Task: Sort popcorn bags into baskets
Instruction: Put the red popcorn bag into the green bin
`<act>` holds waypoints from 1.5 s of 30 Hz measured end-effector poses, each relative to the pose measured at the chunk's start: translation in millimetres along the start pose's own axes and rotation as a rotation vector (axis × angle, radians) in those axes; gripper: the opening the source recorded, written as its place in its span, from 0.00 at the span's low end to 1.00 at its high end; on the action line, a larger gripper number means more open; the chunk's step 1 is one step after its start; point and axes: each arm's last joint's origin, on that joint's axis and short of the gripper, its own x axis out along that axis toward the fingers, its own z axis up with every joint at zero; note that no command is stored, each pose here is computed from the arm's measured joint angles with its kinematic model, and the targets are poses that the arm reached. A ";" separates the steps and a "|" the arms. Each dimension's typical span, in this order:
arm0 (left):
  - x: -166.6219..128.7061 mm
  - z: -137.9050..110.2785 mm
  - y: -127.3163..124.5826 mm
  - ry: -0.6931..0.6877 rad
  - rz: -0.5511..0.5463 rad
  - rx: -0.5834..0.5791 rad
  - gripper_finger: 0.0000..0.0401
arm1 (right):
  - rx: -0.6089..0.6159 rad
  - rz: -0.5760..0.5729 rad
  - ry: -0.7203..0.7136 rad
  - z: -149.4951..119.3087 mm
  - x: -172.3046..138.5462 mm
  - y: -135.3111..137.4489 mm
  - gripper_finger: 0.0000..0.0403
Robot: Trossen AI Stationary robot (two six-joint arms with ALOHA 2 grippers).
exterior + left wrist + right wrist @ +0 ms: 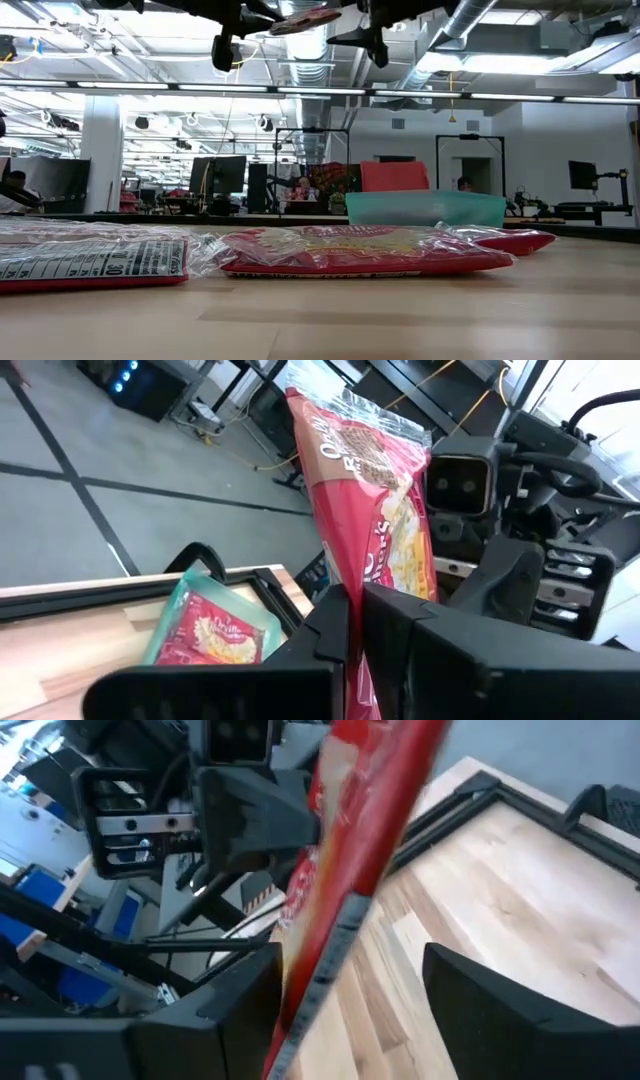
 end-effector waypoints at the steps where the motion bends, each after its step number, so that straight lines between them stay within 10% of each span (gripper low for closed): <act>1: 0.0 -0.1 0.1 0.001 0.001 0.000 0.00 | -0.001 -0.001 -0.005 -0.1 0.1 1.4 0.59; 10: 0.7 -0.9 0.7 0.004 0.007 -0.015 0.05 | -0.052 0.021 0.008 1.0 -2.3 0.3 0.05; 18: 0.7 -1.6 -0.2 0.029 -0.024 0.041 0.13 | -0.034 0.020 0.005 3.8 -5.6 -4.2 0.03; 29: 0.2 -6.7 0.6 0.109 -0.048 0.077 0.52 | -0.011 -0.036 -0.003 25.1 -68.8 -31.9 0.02; 45: -2.5 -19.6 13.4 0.250 0.075 0.072 0.64 | 0.117 -0.356 0.470 -14.3 -138.1 -160.3 0.02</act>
